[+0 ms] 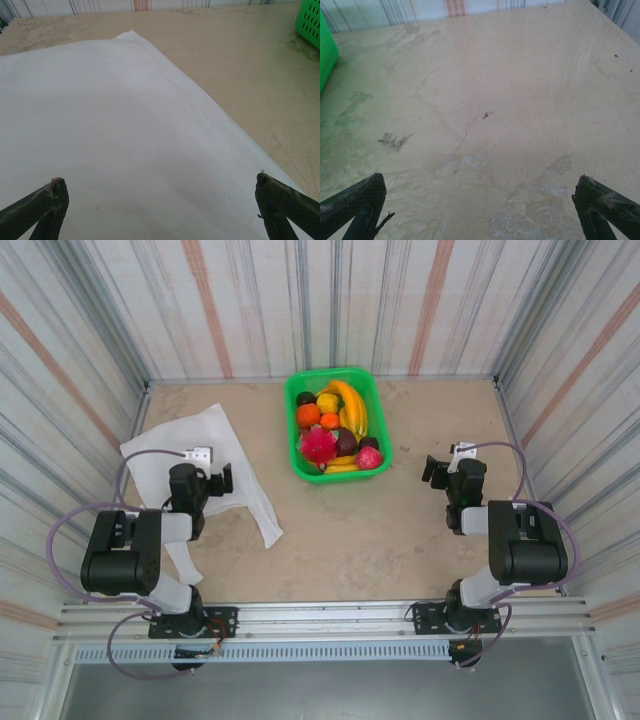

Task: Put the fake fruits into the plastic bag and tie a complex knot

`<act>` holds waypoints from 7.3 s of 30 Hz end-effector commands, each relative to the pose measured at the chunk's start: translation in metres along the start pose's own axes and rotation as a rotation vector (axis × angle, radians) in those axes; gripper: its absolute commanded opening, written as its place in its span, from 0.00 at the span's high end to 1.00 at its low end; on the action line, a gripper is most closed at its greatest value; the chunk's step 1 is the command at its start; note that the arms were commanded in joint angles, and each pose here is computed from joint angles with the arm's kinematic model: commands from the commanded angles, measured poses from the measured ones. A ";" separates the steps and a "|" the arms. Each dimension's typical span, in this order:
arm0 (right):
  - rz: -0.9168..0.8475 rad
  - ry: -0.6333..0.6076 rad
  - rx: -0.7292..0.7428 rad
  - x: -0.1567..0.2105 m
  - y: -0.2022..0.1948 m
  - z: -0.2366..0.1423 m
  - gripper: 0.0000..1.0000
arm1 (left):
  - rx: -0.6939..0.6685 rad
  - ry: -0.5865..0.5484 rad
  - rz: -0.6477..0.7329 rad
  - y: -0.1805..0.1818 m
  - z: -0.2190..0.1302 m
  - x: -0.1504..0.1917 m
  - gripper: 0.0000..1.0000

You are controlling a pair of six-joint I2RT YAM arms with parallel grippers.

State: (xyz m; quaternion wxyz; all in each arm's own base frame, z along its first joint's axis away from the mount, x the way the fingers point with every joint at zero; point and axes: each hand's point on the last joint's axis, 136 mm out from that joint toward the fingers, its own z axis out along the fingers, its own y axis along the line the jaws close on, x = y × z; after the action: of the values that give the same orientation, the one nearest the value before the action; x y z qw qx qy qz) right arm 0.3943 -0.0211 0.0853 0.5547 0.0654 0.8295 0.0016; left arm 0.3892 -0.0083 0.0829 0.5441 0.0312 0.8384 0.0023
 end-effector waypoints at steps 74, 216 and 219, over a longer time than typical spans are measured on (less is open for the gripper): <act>0.191 0.185 -0.273 -0.078 0.057 -0.135 0.01 | 0.313 0.712 0.866 -0.032 -0.090 0.042 0.13; -0.144 0.169 -0.484 -0.167 0.345 -0.155 1.00 | 0.340 0.360 -0.646 -0.169 -0.186 -0.184 0.09; -0.148 0.176 -0.490 -0.165 0.345 -0.158 1.00 | 0.287 0.341 -0.633 -0.168 -0.167 -0.181 0.18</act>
State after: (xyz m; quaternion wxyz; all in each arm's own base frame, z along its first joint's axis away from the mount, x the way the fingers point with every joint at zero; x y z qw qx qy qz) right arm 0.3487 0.3115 0.3177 0.4788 -0.1415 0.8509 0.1633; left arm 0.2808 -0.1865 0.3105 0.3253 -0.1230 0.8885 -0.2994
